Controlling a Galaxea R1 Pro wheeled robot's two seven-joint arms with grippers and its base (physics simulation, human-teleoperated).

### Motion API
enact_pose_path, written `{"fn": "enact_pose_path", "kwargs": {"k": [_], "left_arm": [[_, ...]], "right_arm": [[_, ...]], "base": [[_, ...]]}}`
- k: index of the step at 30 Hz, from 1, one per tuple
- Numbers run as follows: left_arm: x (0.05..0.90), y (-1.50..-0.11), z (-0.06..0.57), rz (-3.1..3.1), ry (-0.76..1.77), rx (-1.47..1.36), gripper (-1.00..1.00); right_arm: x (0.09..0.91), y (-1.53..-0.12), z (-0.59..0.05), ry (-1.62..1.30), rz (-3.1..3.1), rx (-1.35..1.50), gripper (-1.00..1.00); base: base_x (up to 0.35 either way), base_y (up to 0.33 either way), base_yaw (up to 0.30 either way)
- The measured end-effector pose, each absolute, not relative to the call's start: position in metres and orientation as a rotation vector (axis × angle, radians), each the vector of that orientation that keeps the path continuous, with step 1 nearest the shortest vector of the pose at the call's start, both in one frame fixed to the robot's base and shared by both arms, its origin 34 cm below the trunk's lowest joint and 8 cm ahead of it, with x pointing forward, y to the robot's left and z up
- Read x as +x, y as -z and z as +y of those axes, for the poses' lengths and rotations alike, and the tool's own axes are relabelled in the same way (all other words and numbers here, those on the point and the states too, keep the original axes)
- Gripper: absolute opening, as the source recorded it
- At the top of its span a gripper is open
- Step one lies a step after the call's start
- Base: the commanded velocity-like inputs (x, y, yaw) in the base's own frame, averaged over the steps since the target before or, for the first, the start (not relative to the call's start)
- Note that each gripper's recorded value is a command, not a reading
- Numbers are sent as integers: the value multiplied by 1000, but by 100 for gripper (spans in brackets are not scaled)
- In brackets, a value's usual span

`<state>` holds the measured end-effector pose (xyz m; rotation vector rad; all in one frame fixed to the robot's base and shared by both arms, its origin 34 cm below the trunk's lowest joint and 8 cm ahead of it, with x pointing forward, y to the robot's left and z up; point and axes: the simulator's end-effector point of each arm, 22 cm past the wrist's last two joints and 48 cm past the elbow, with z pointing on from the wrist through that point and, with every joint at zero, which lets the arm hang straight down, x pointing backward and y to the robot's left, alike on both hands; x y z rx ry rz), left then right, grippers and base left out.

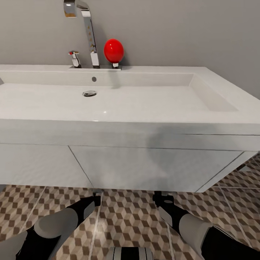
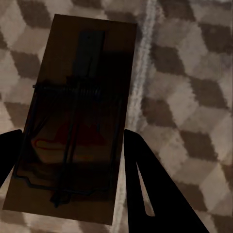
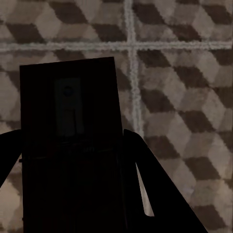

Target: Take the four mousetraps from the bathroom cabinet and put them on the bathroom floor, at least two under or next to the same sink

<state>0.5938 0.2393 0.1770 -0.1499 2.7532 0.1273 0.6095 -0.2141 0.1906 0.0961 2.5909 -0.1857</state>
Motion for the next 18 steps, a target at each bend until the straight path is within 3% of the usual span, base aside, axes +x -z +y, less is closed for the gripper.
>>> {"fn": "enact_pose_path", "kwargs": {"k": [6,18], "left_arm": [[595,-177,243,2750,-140,-139,-100],[592,-176,245,2754,-147,-125,-100]], "right_arm": [[606,-189,-215,188,2595,97,-100],[600,-185,-216,187,2609,129,-100]], "base": [[204,0,0],[11,0,0]]}}
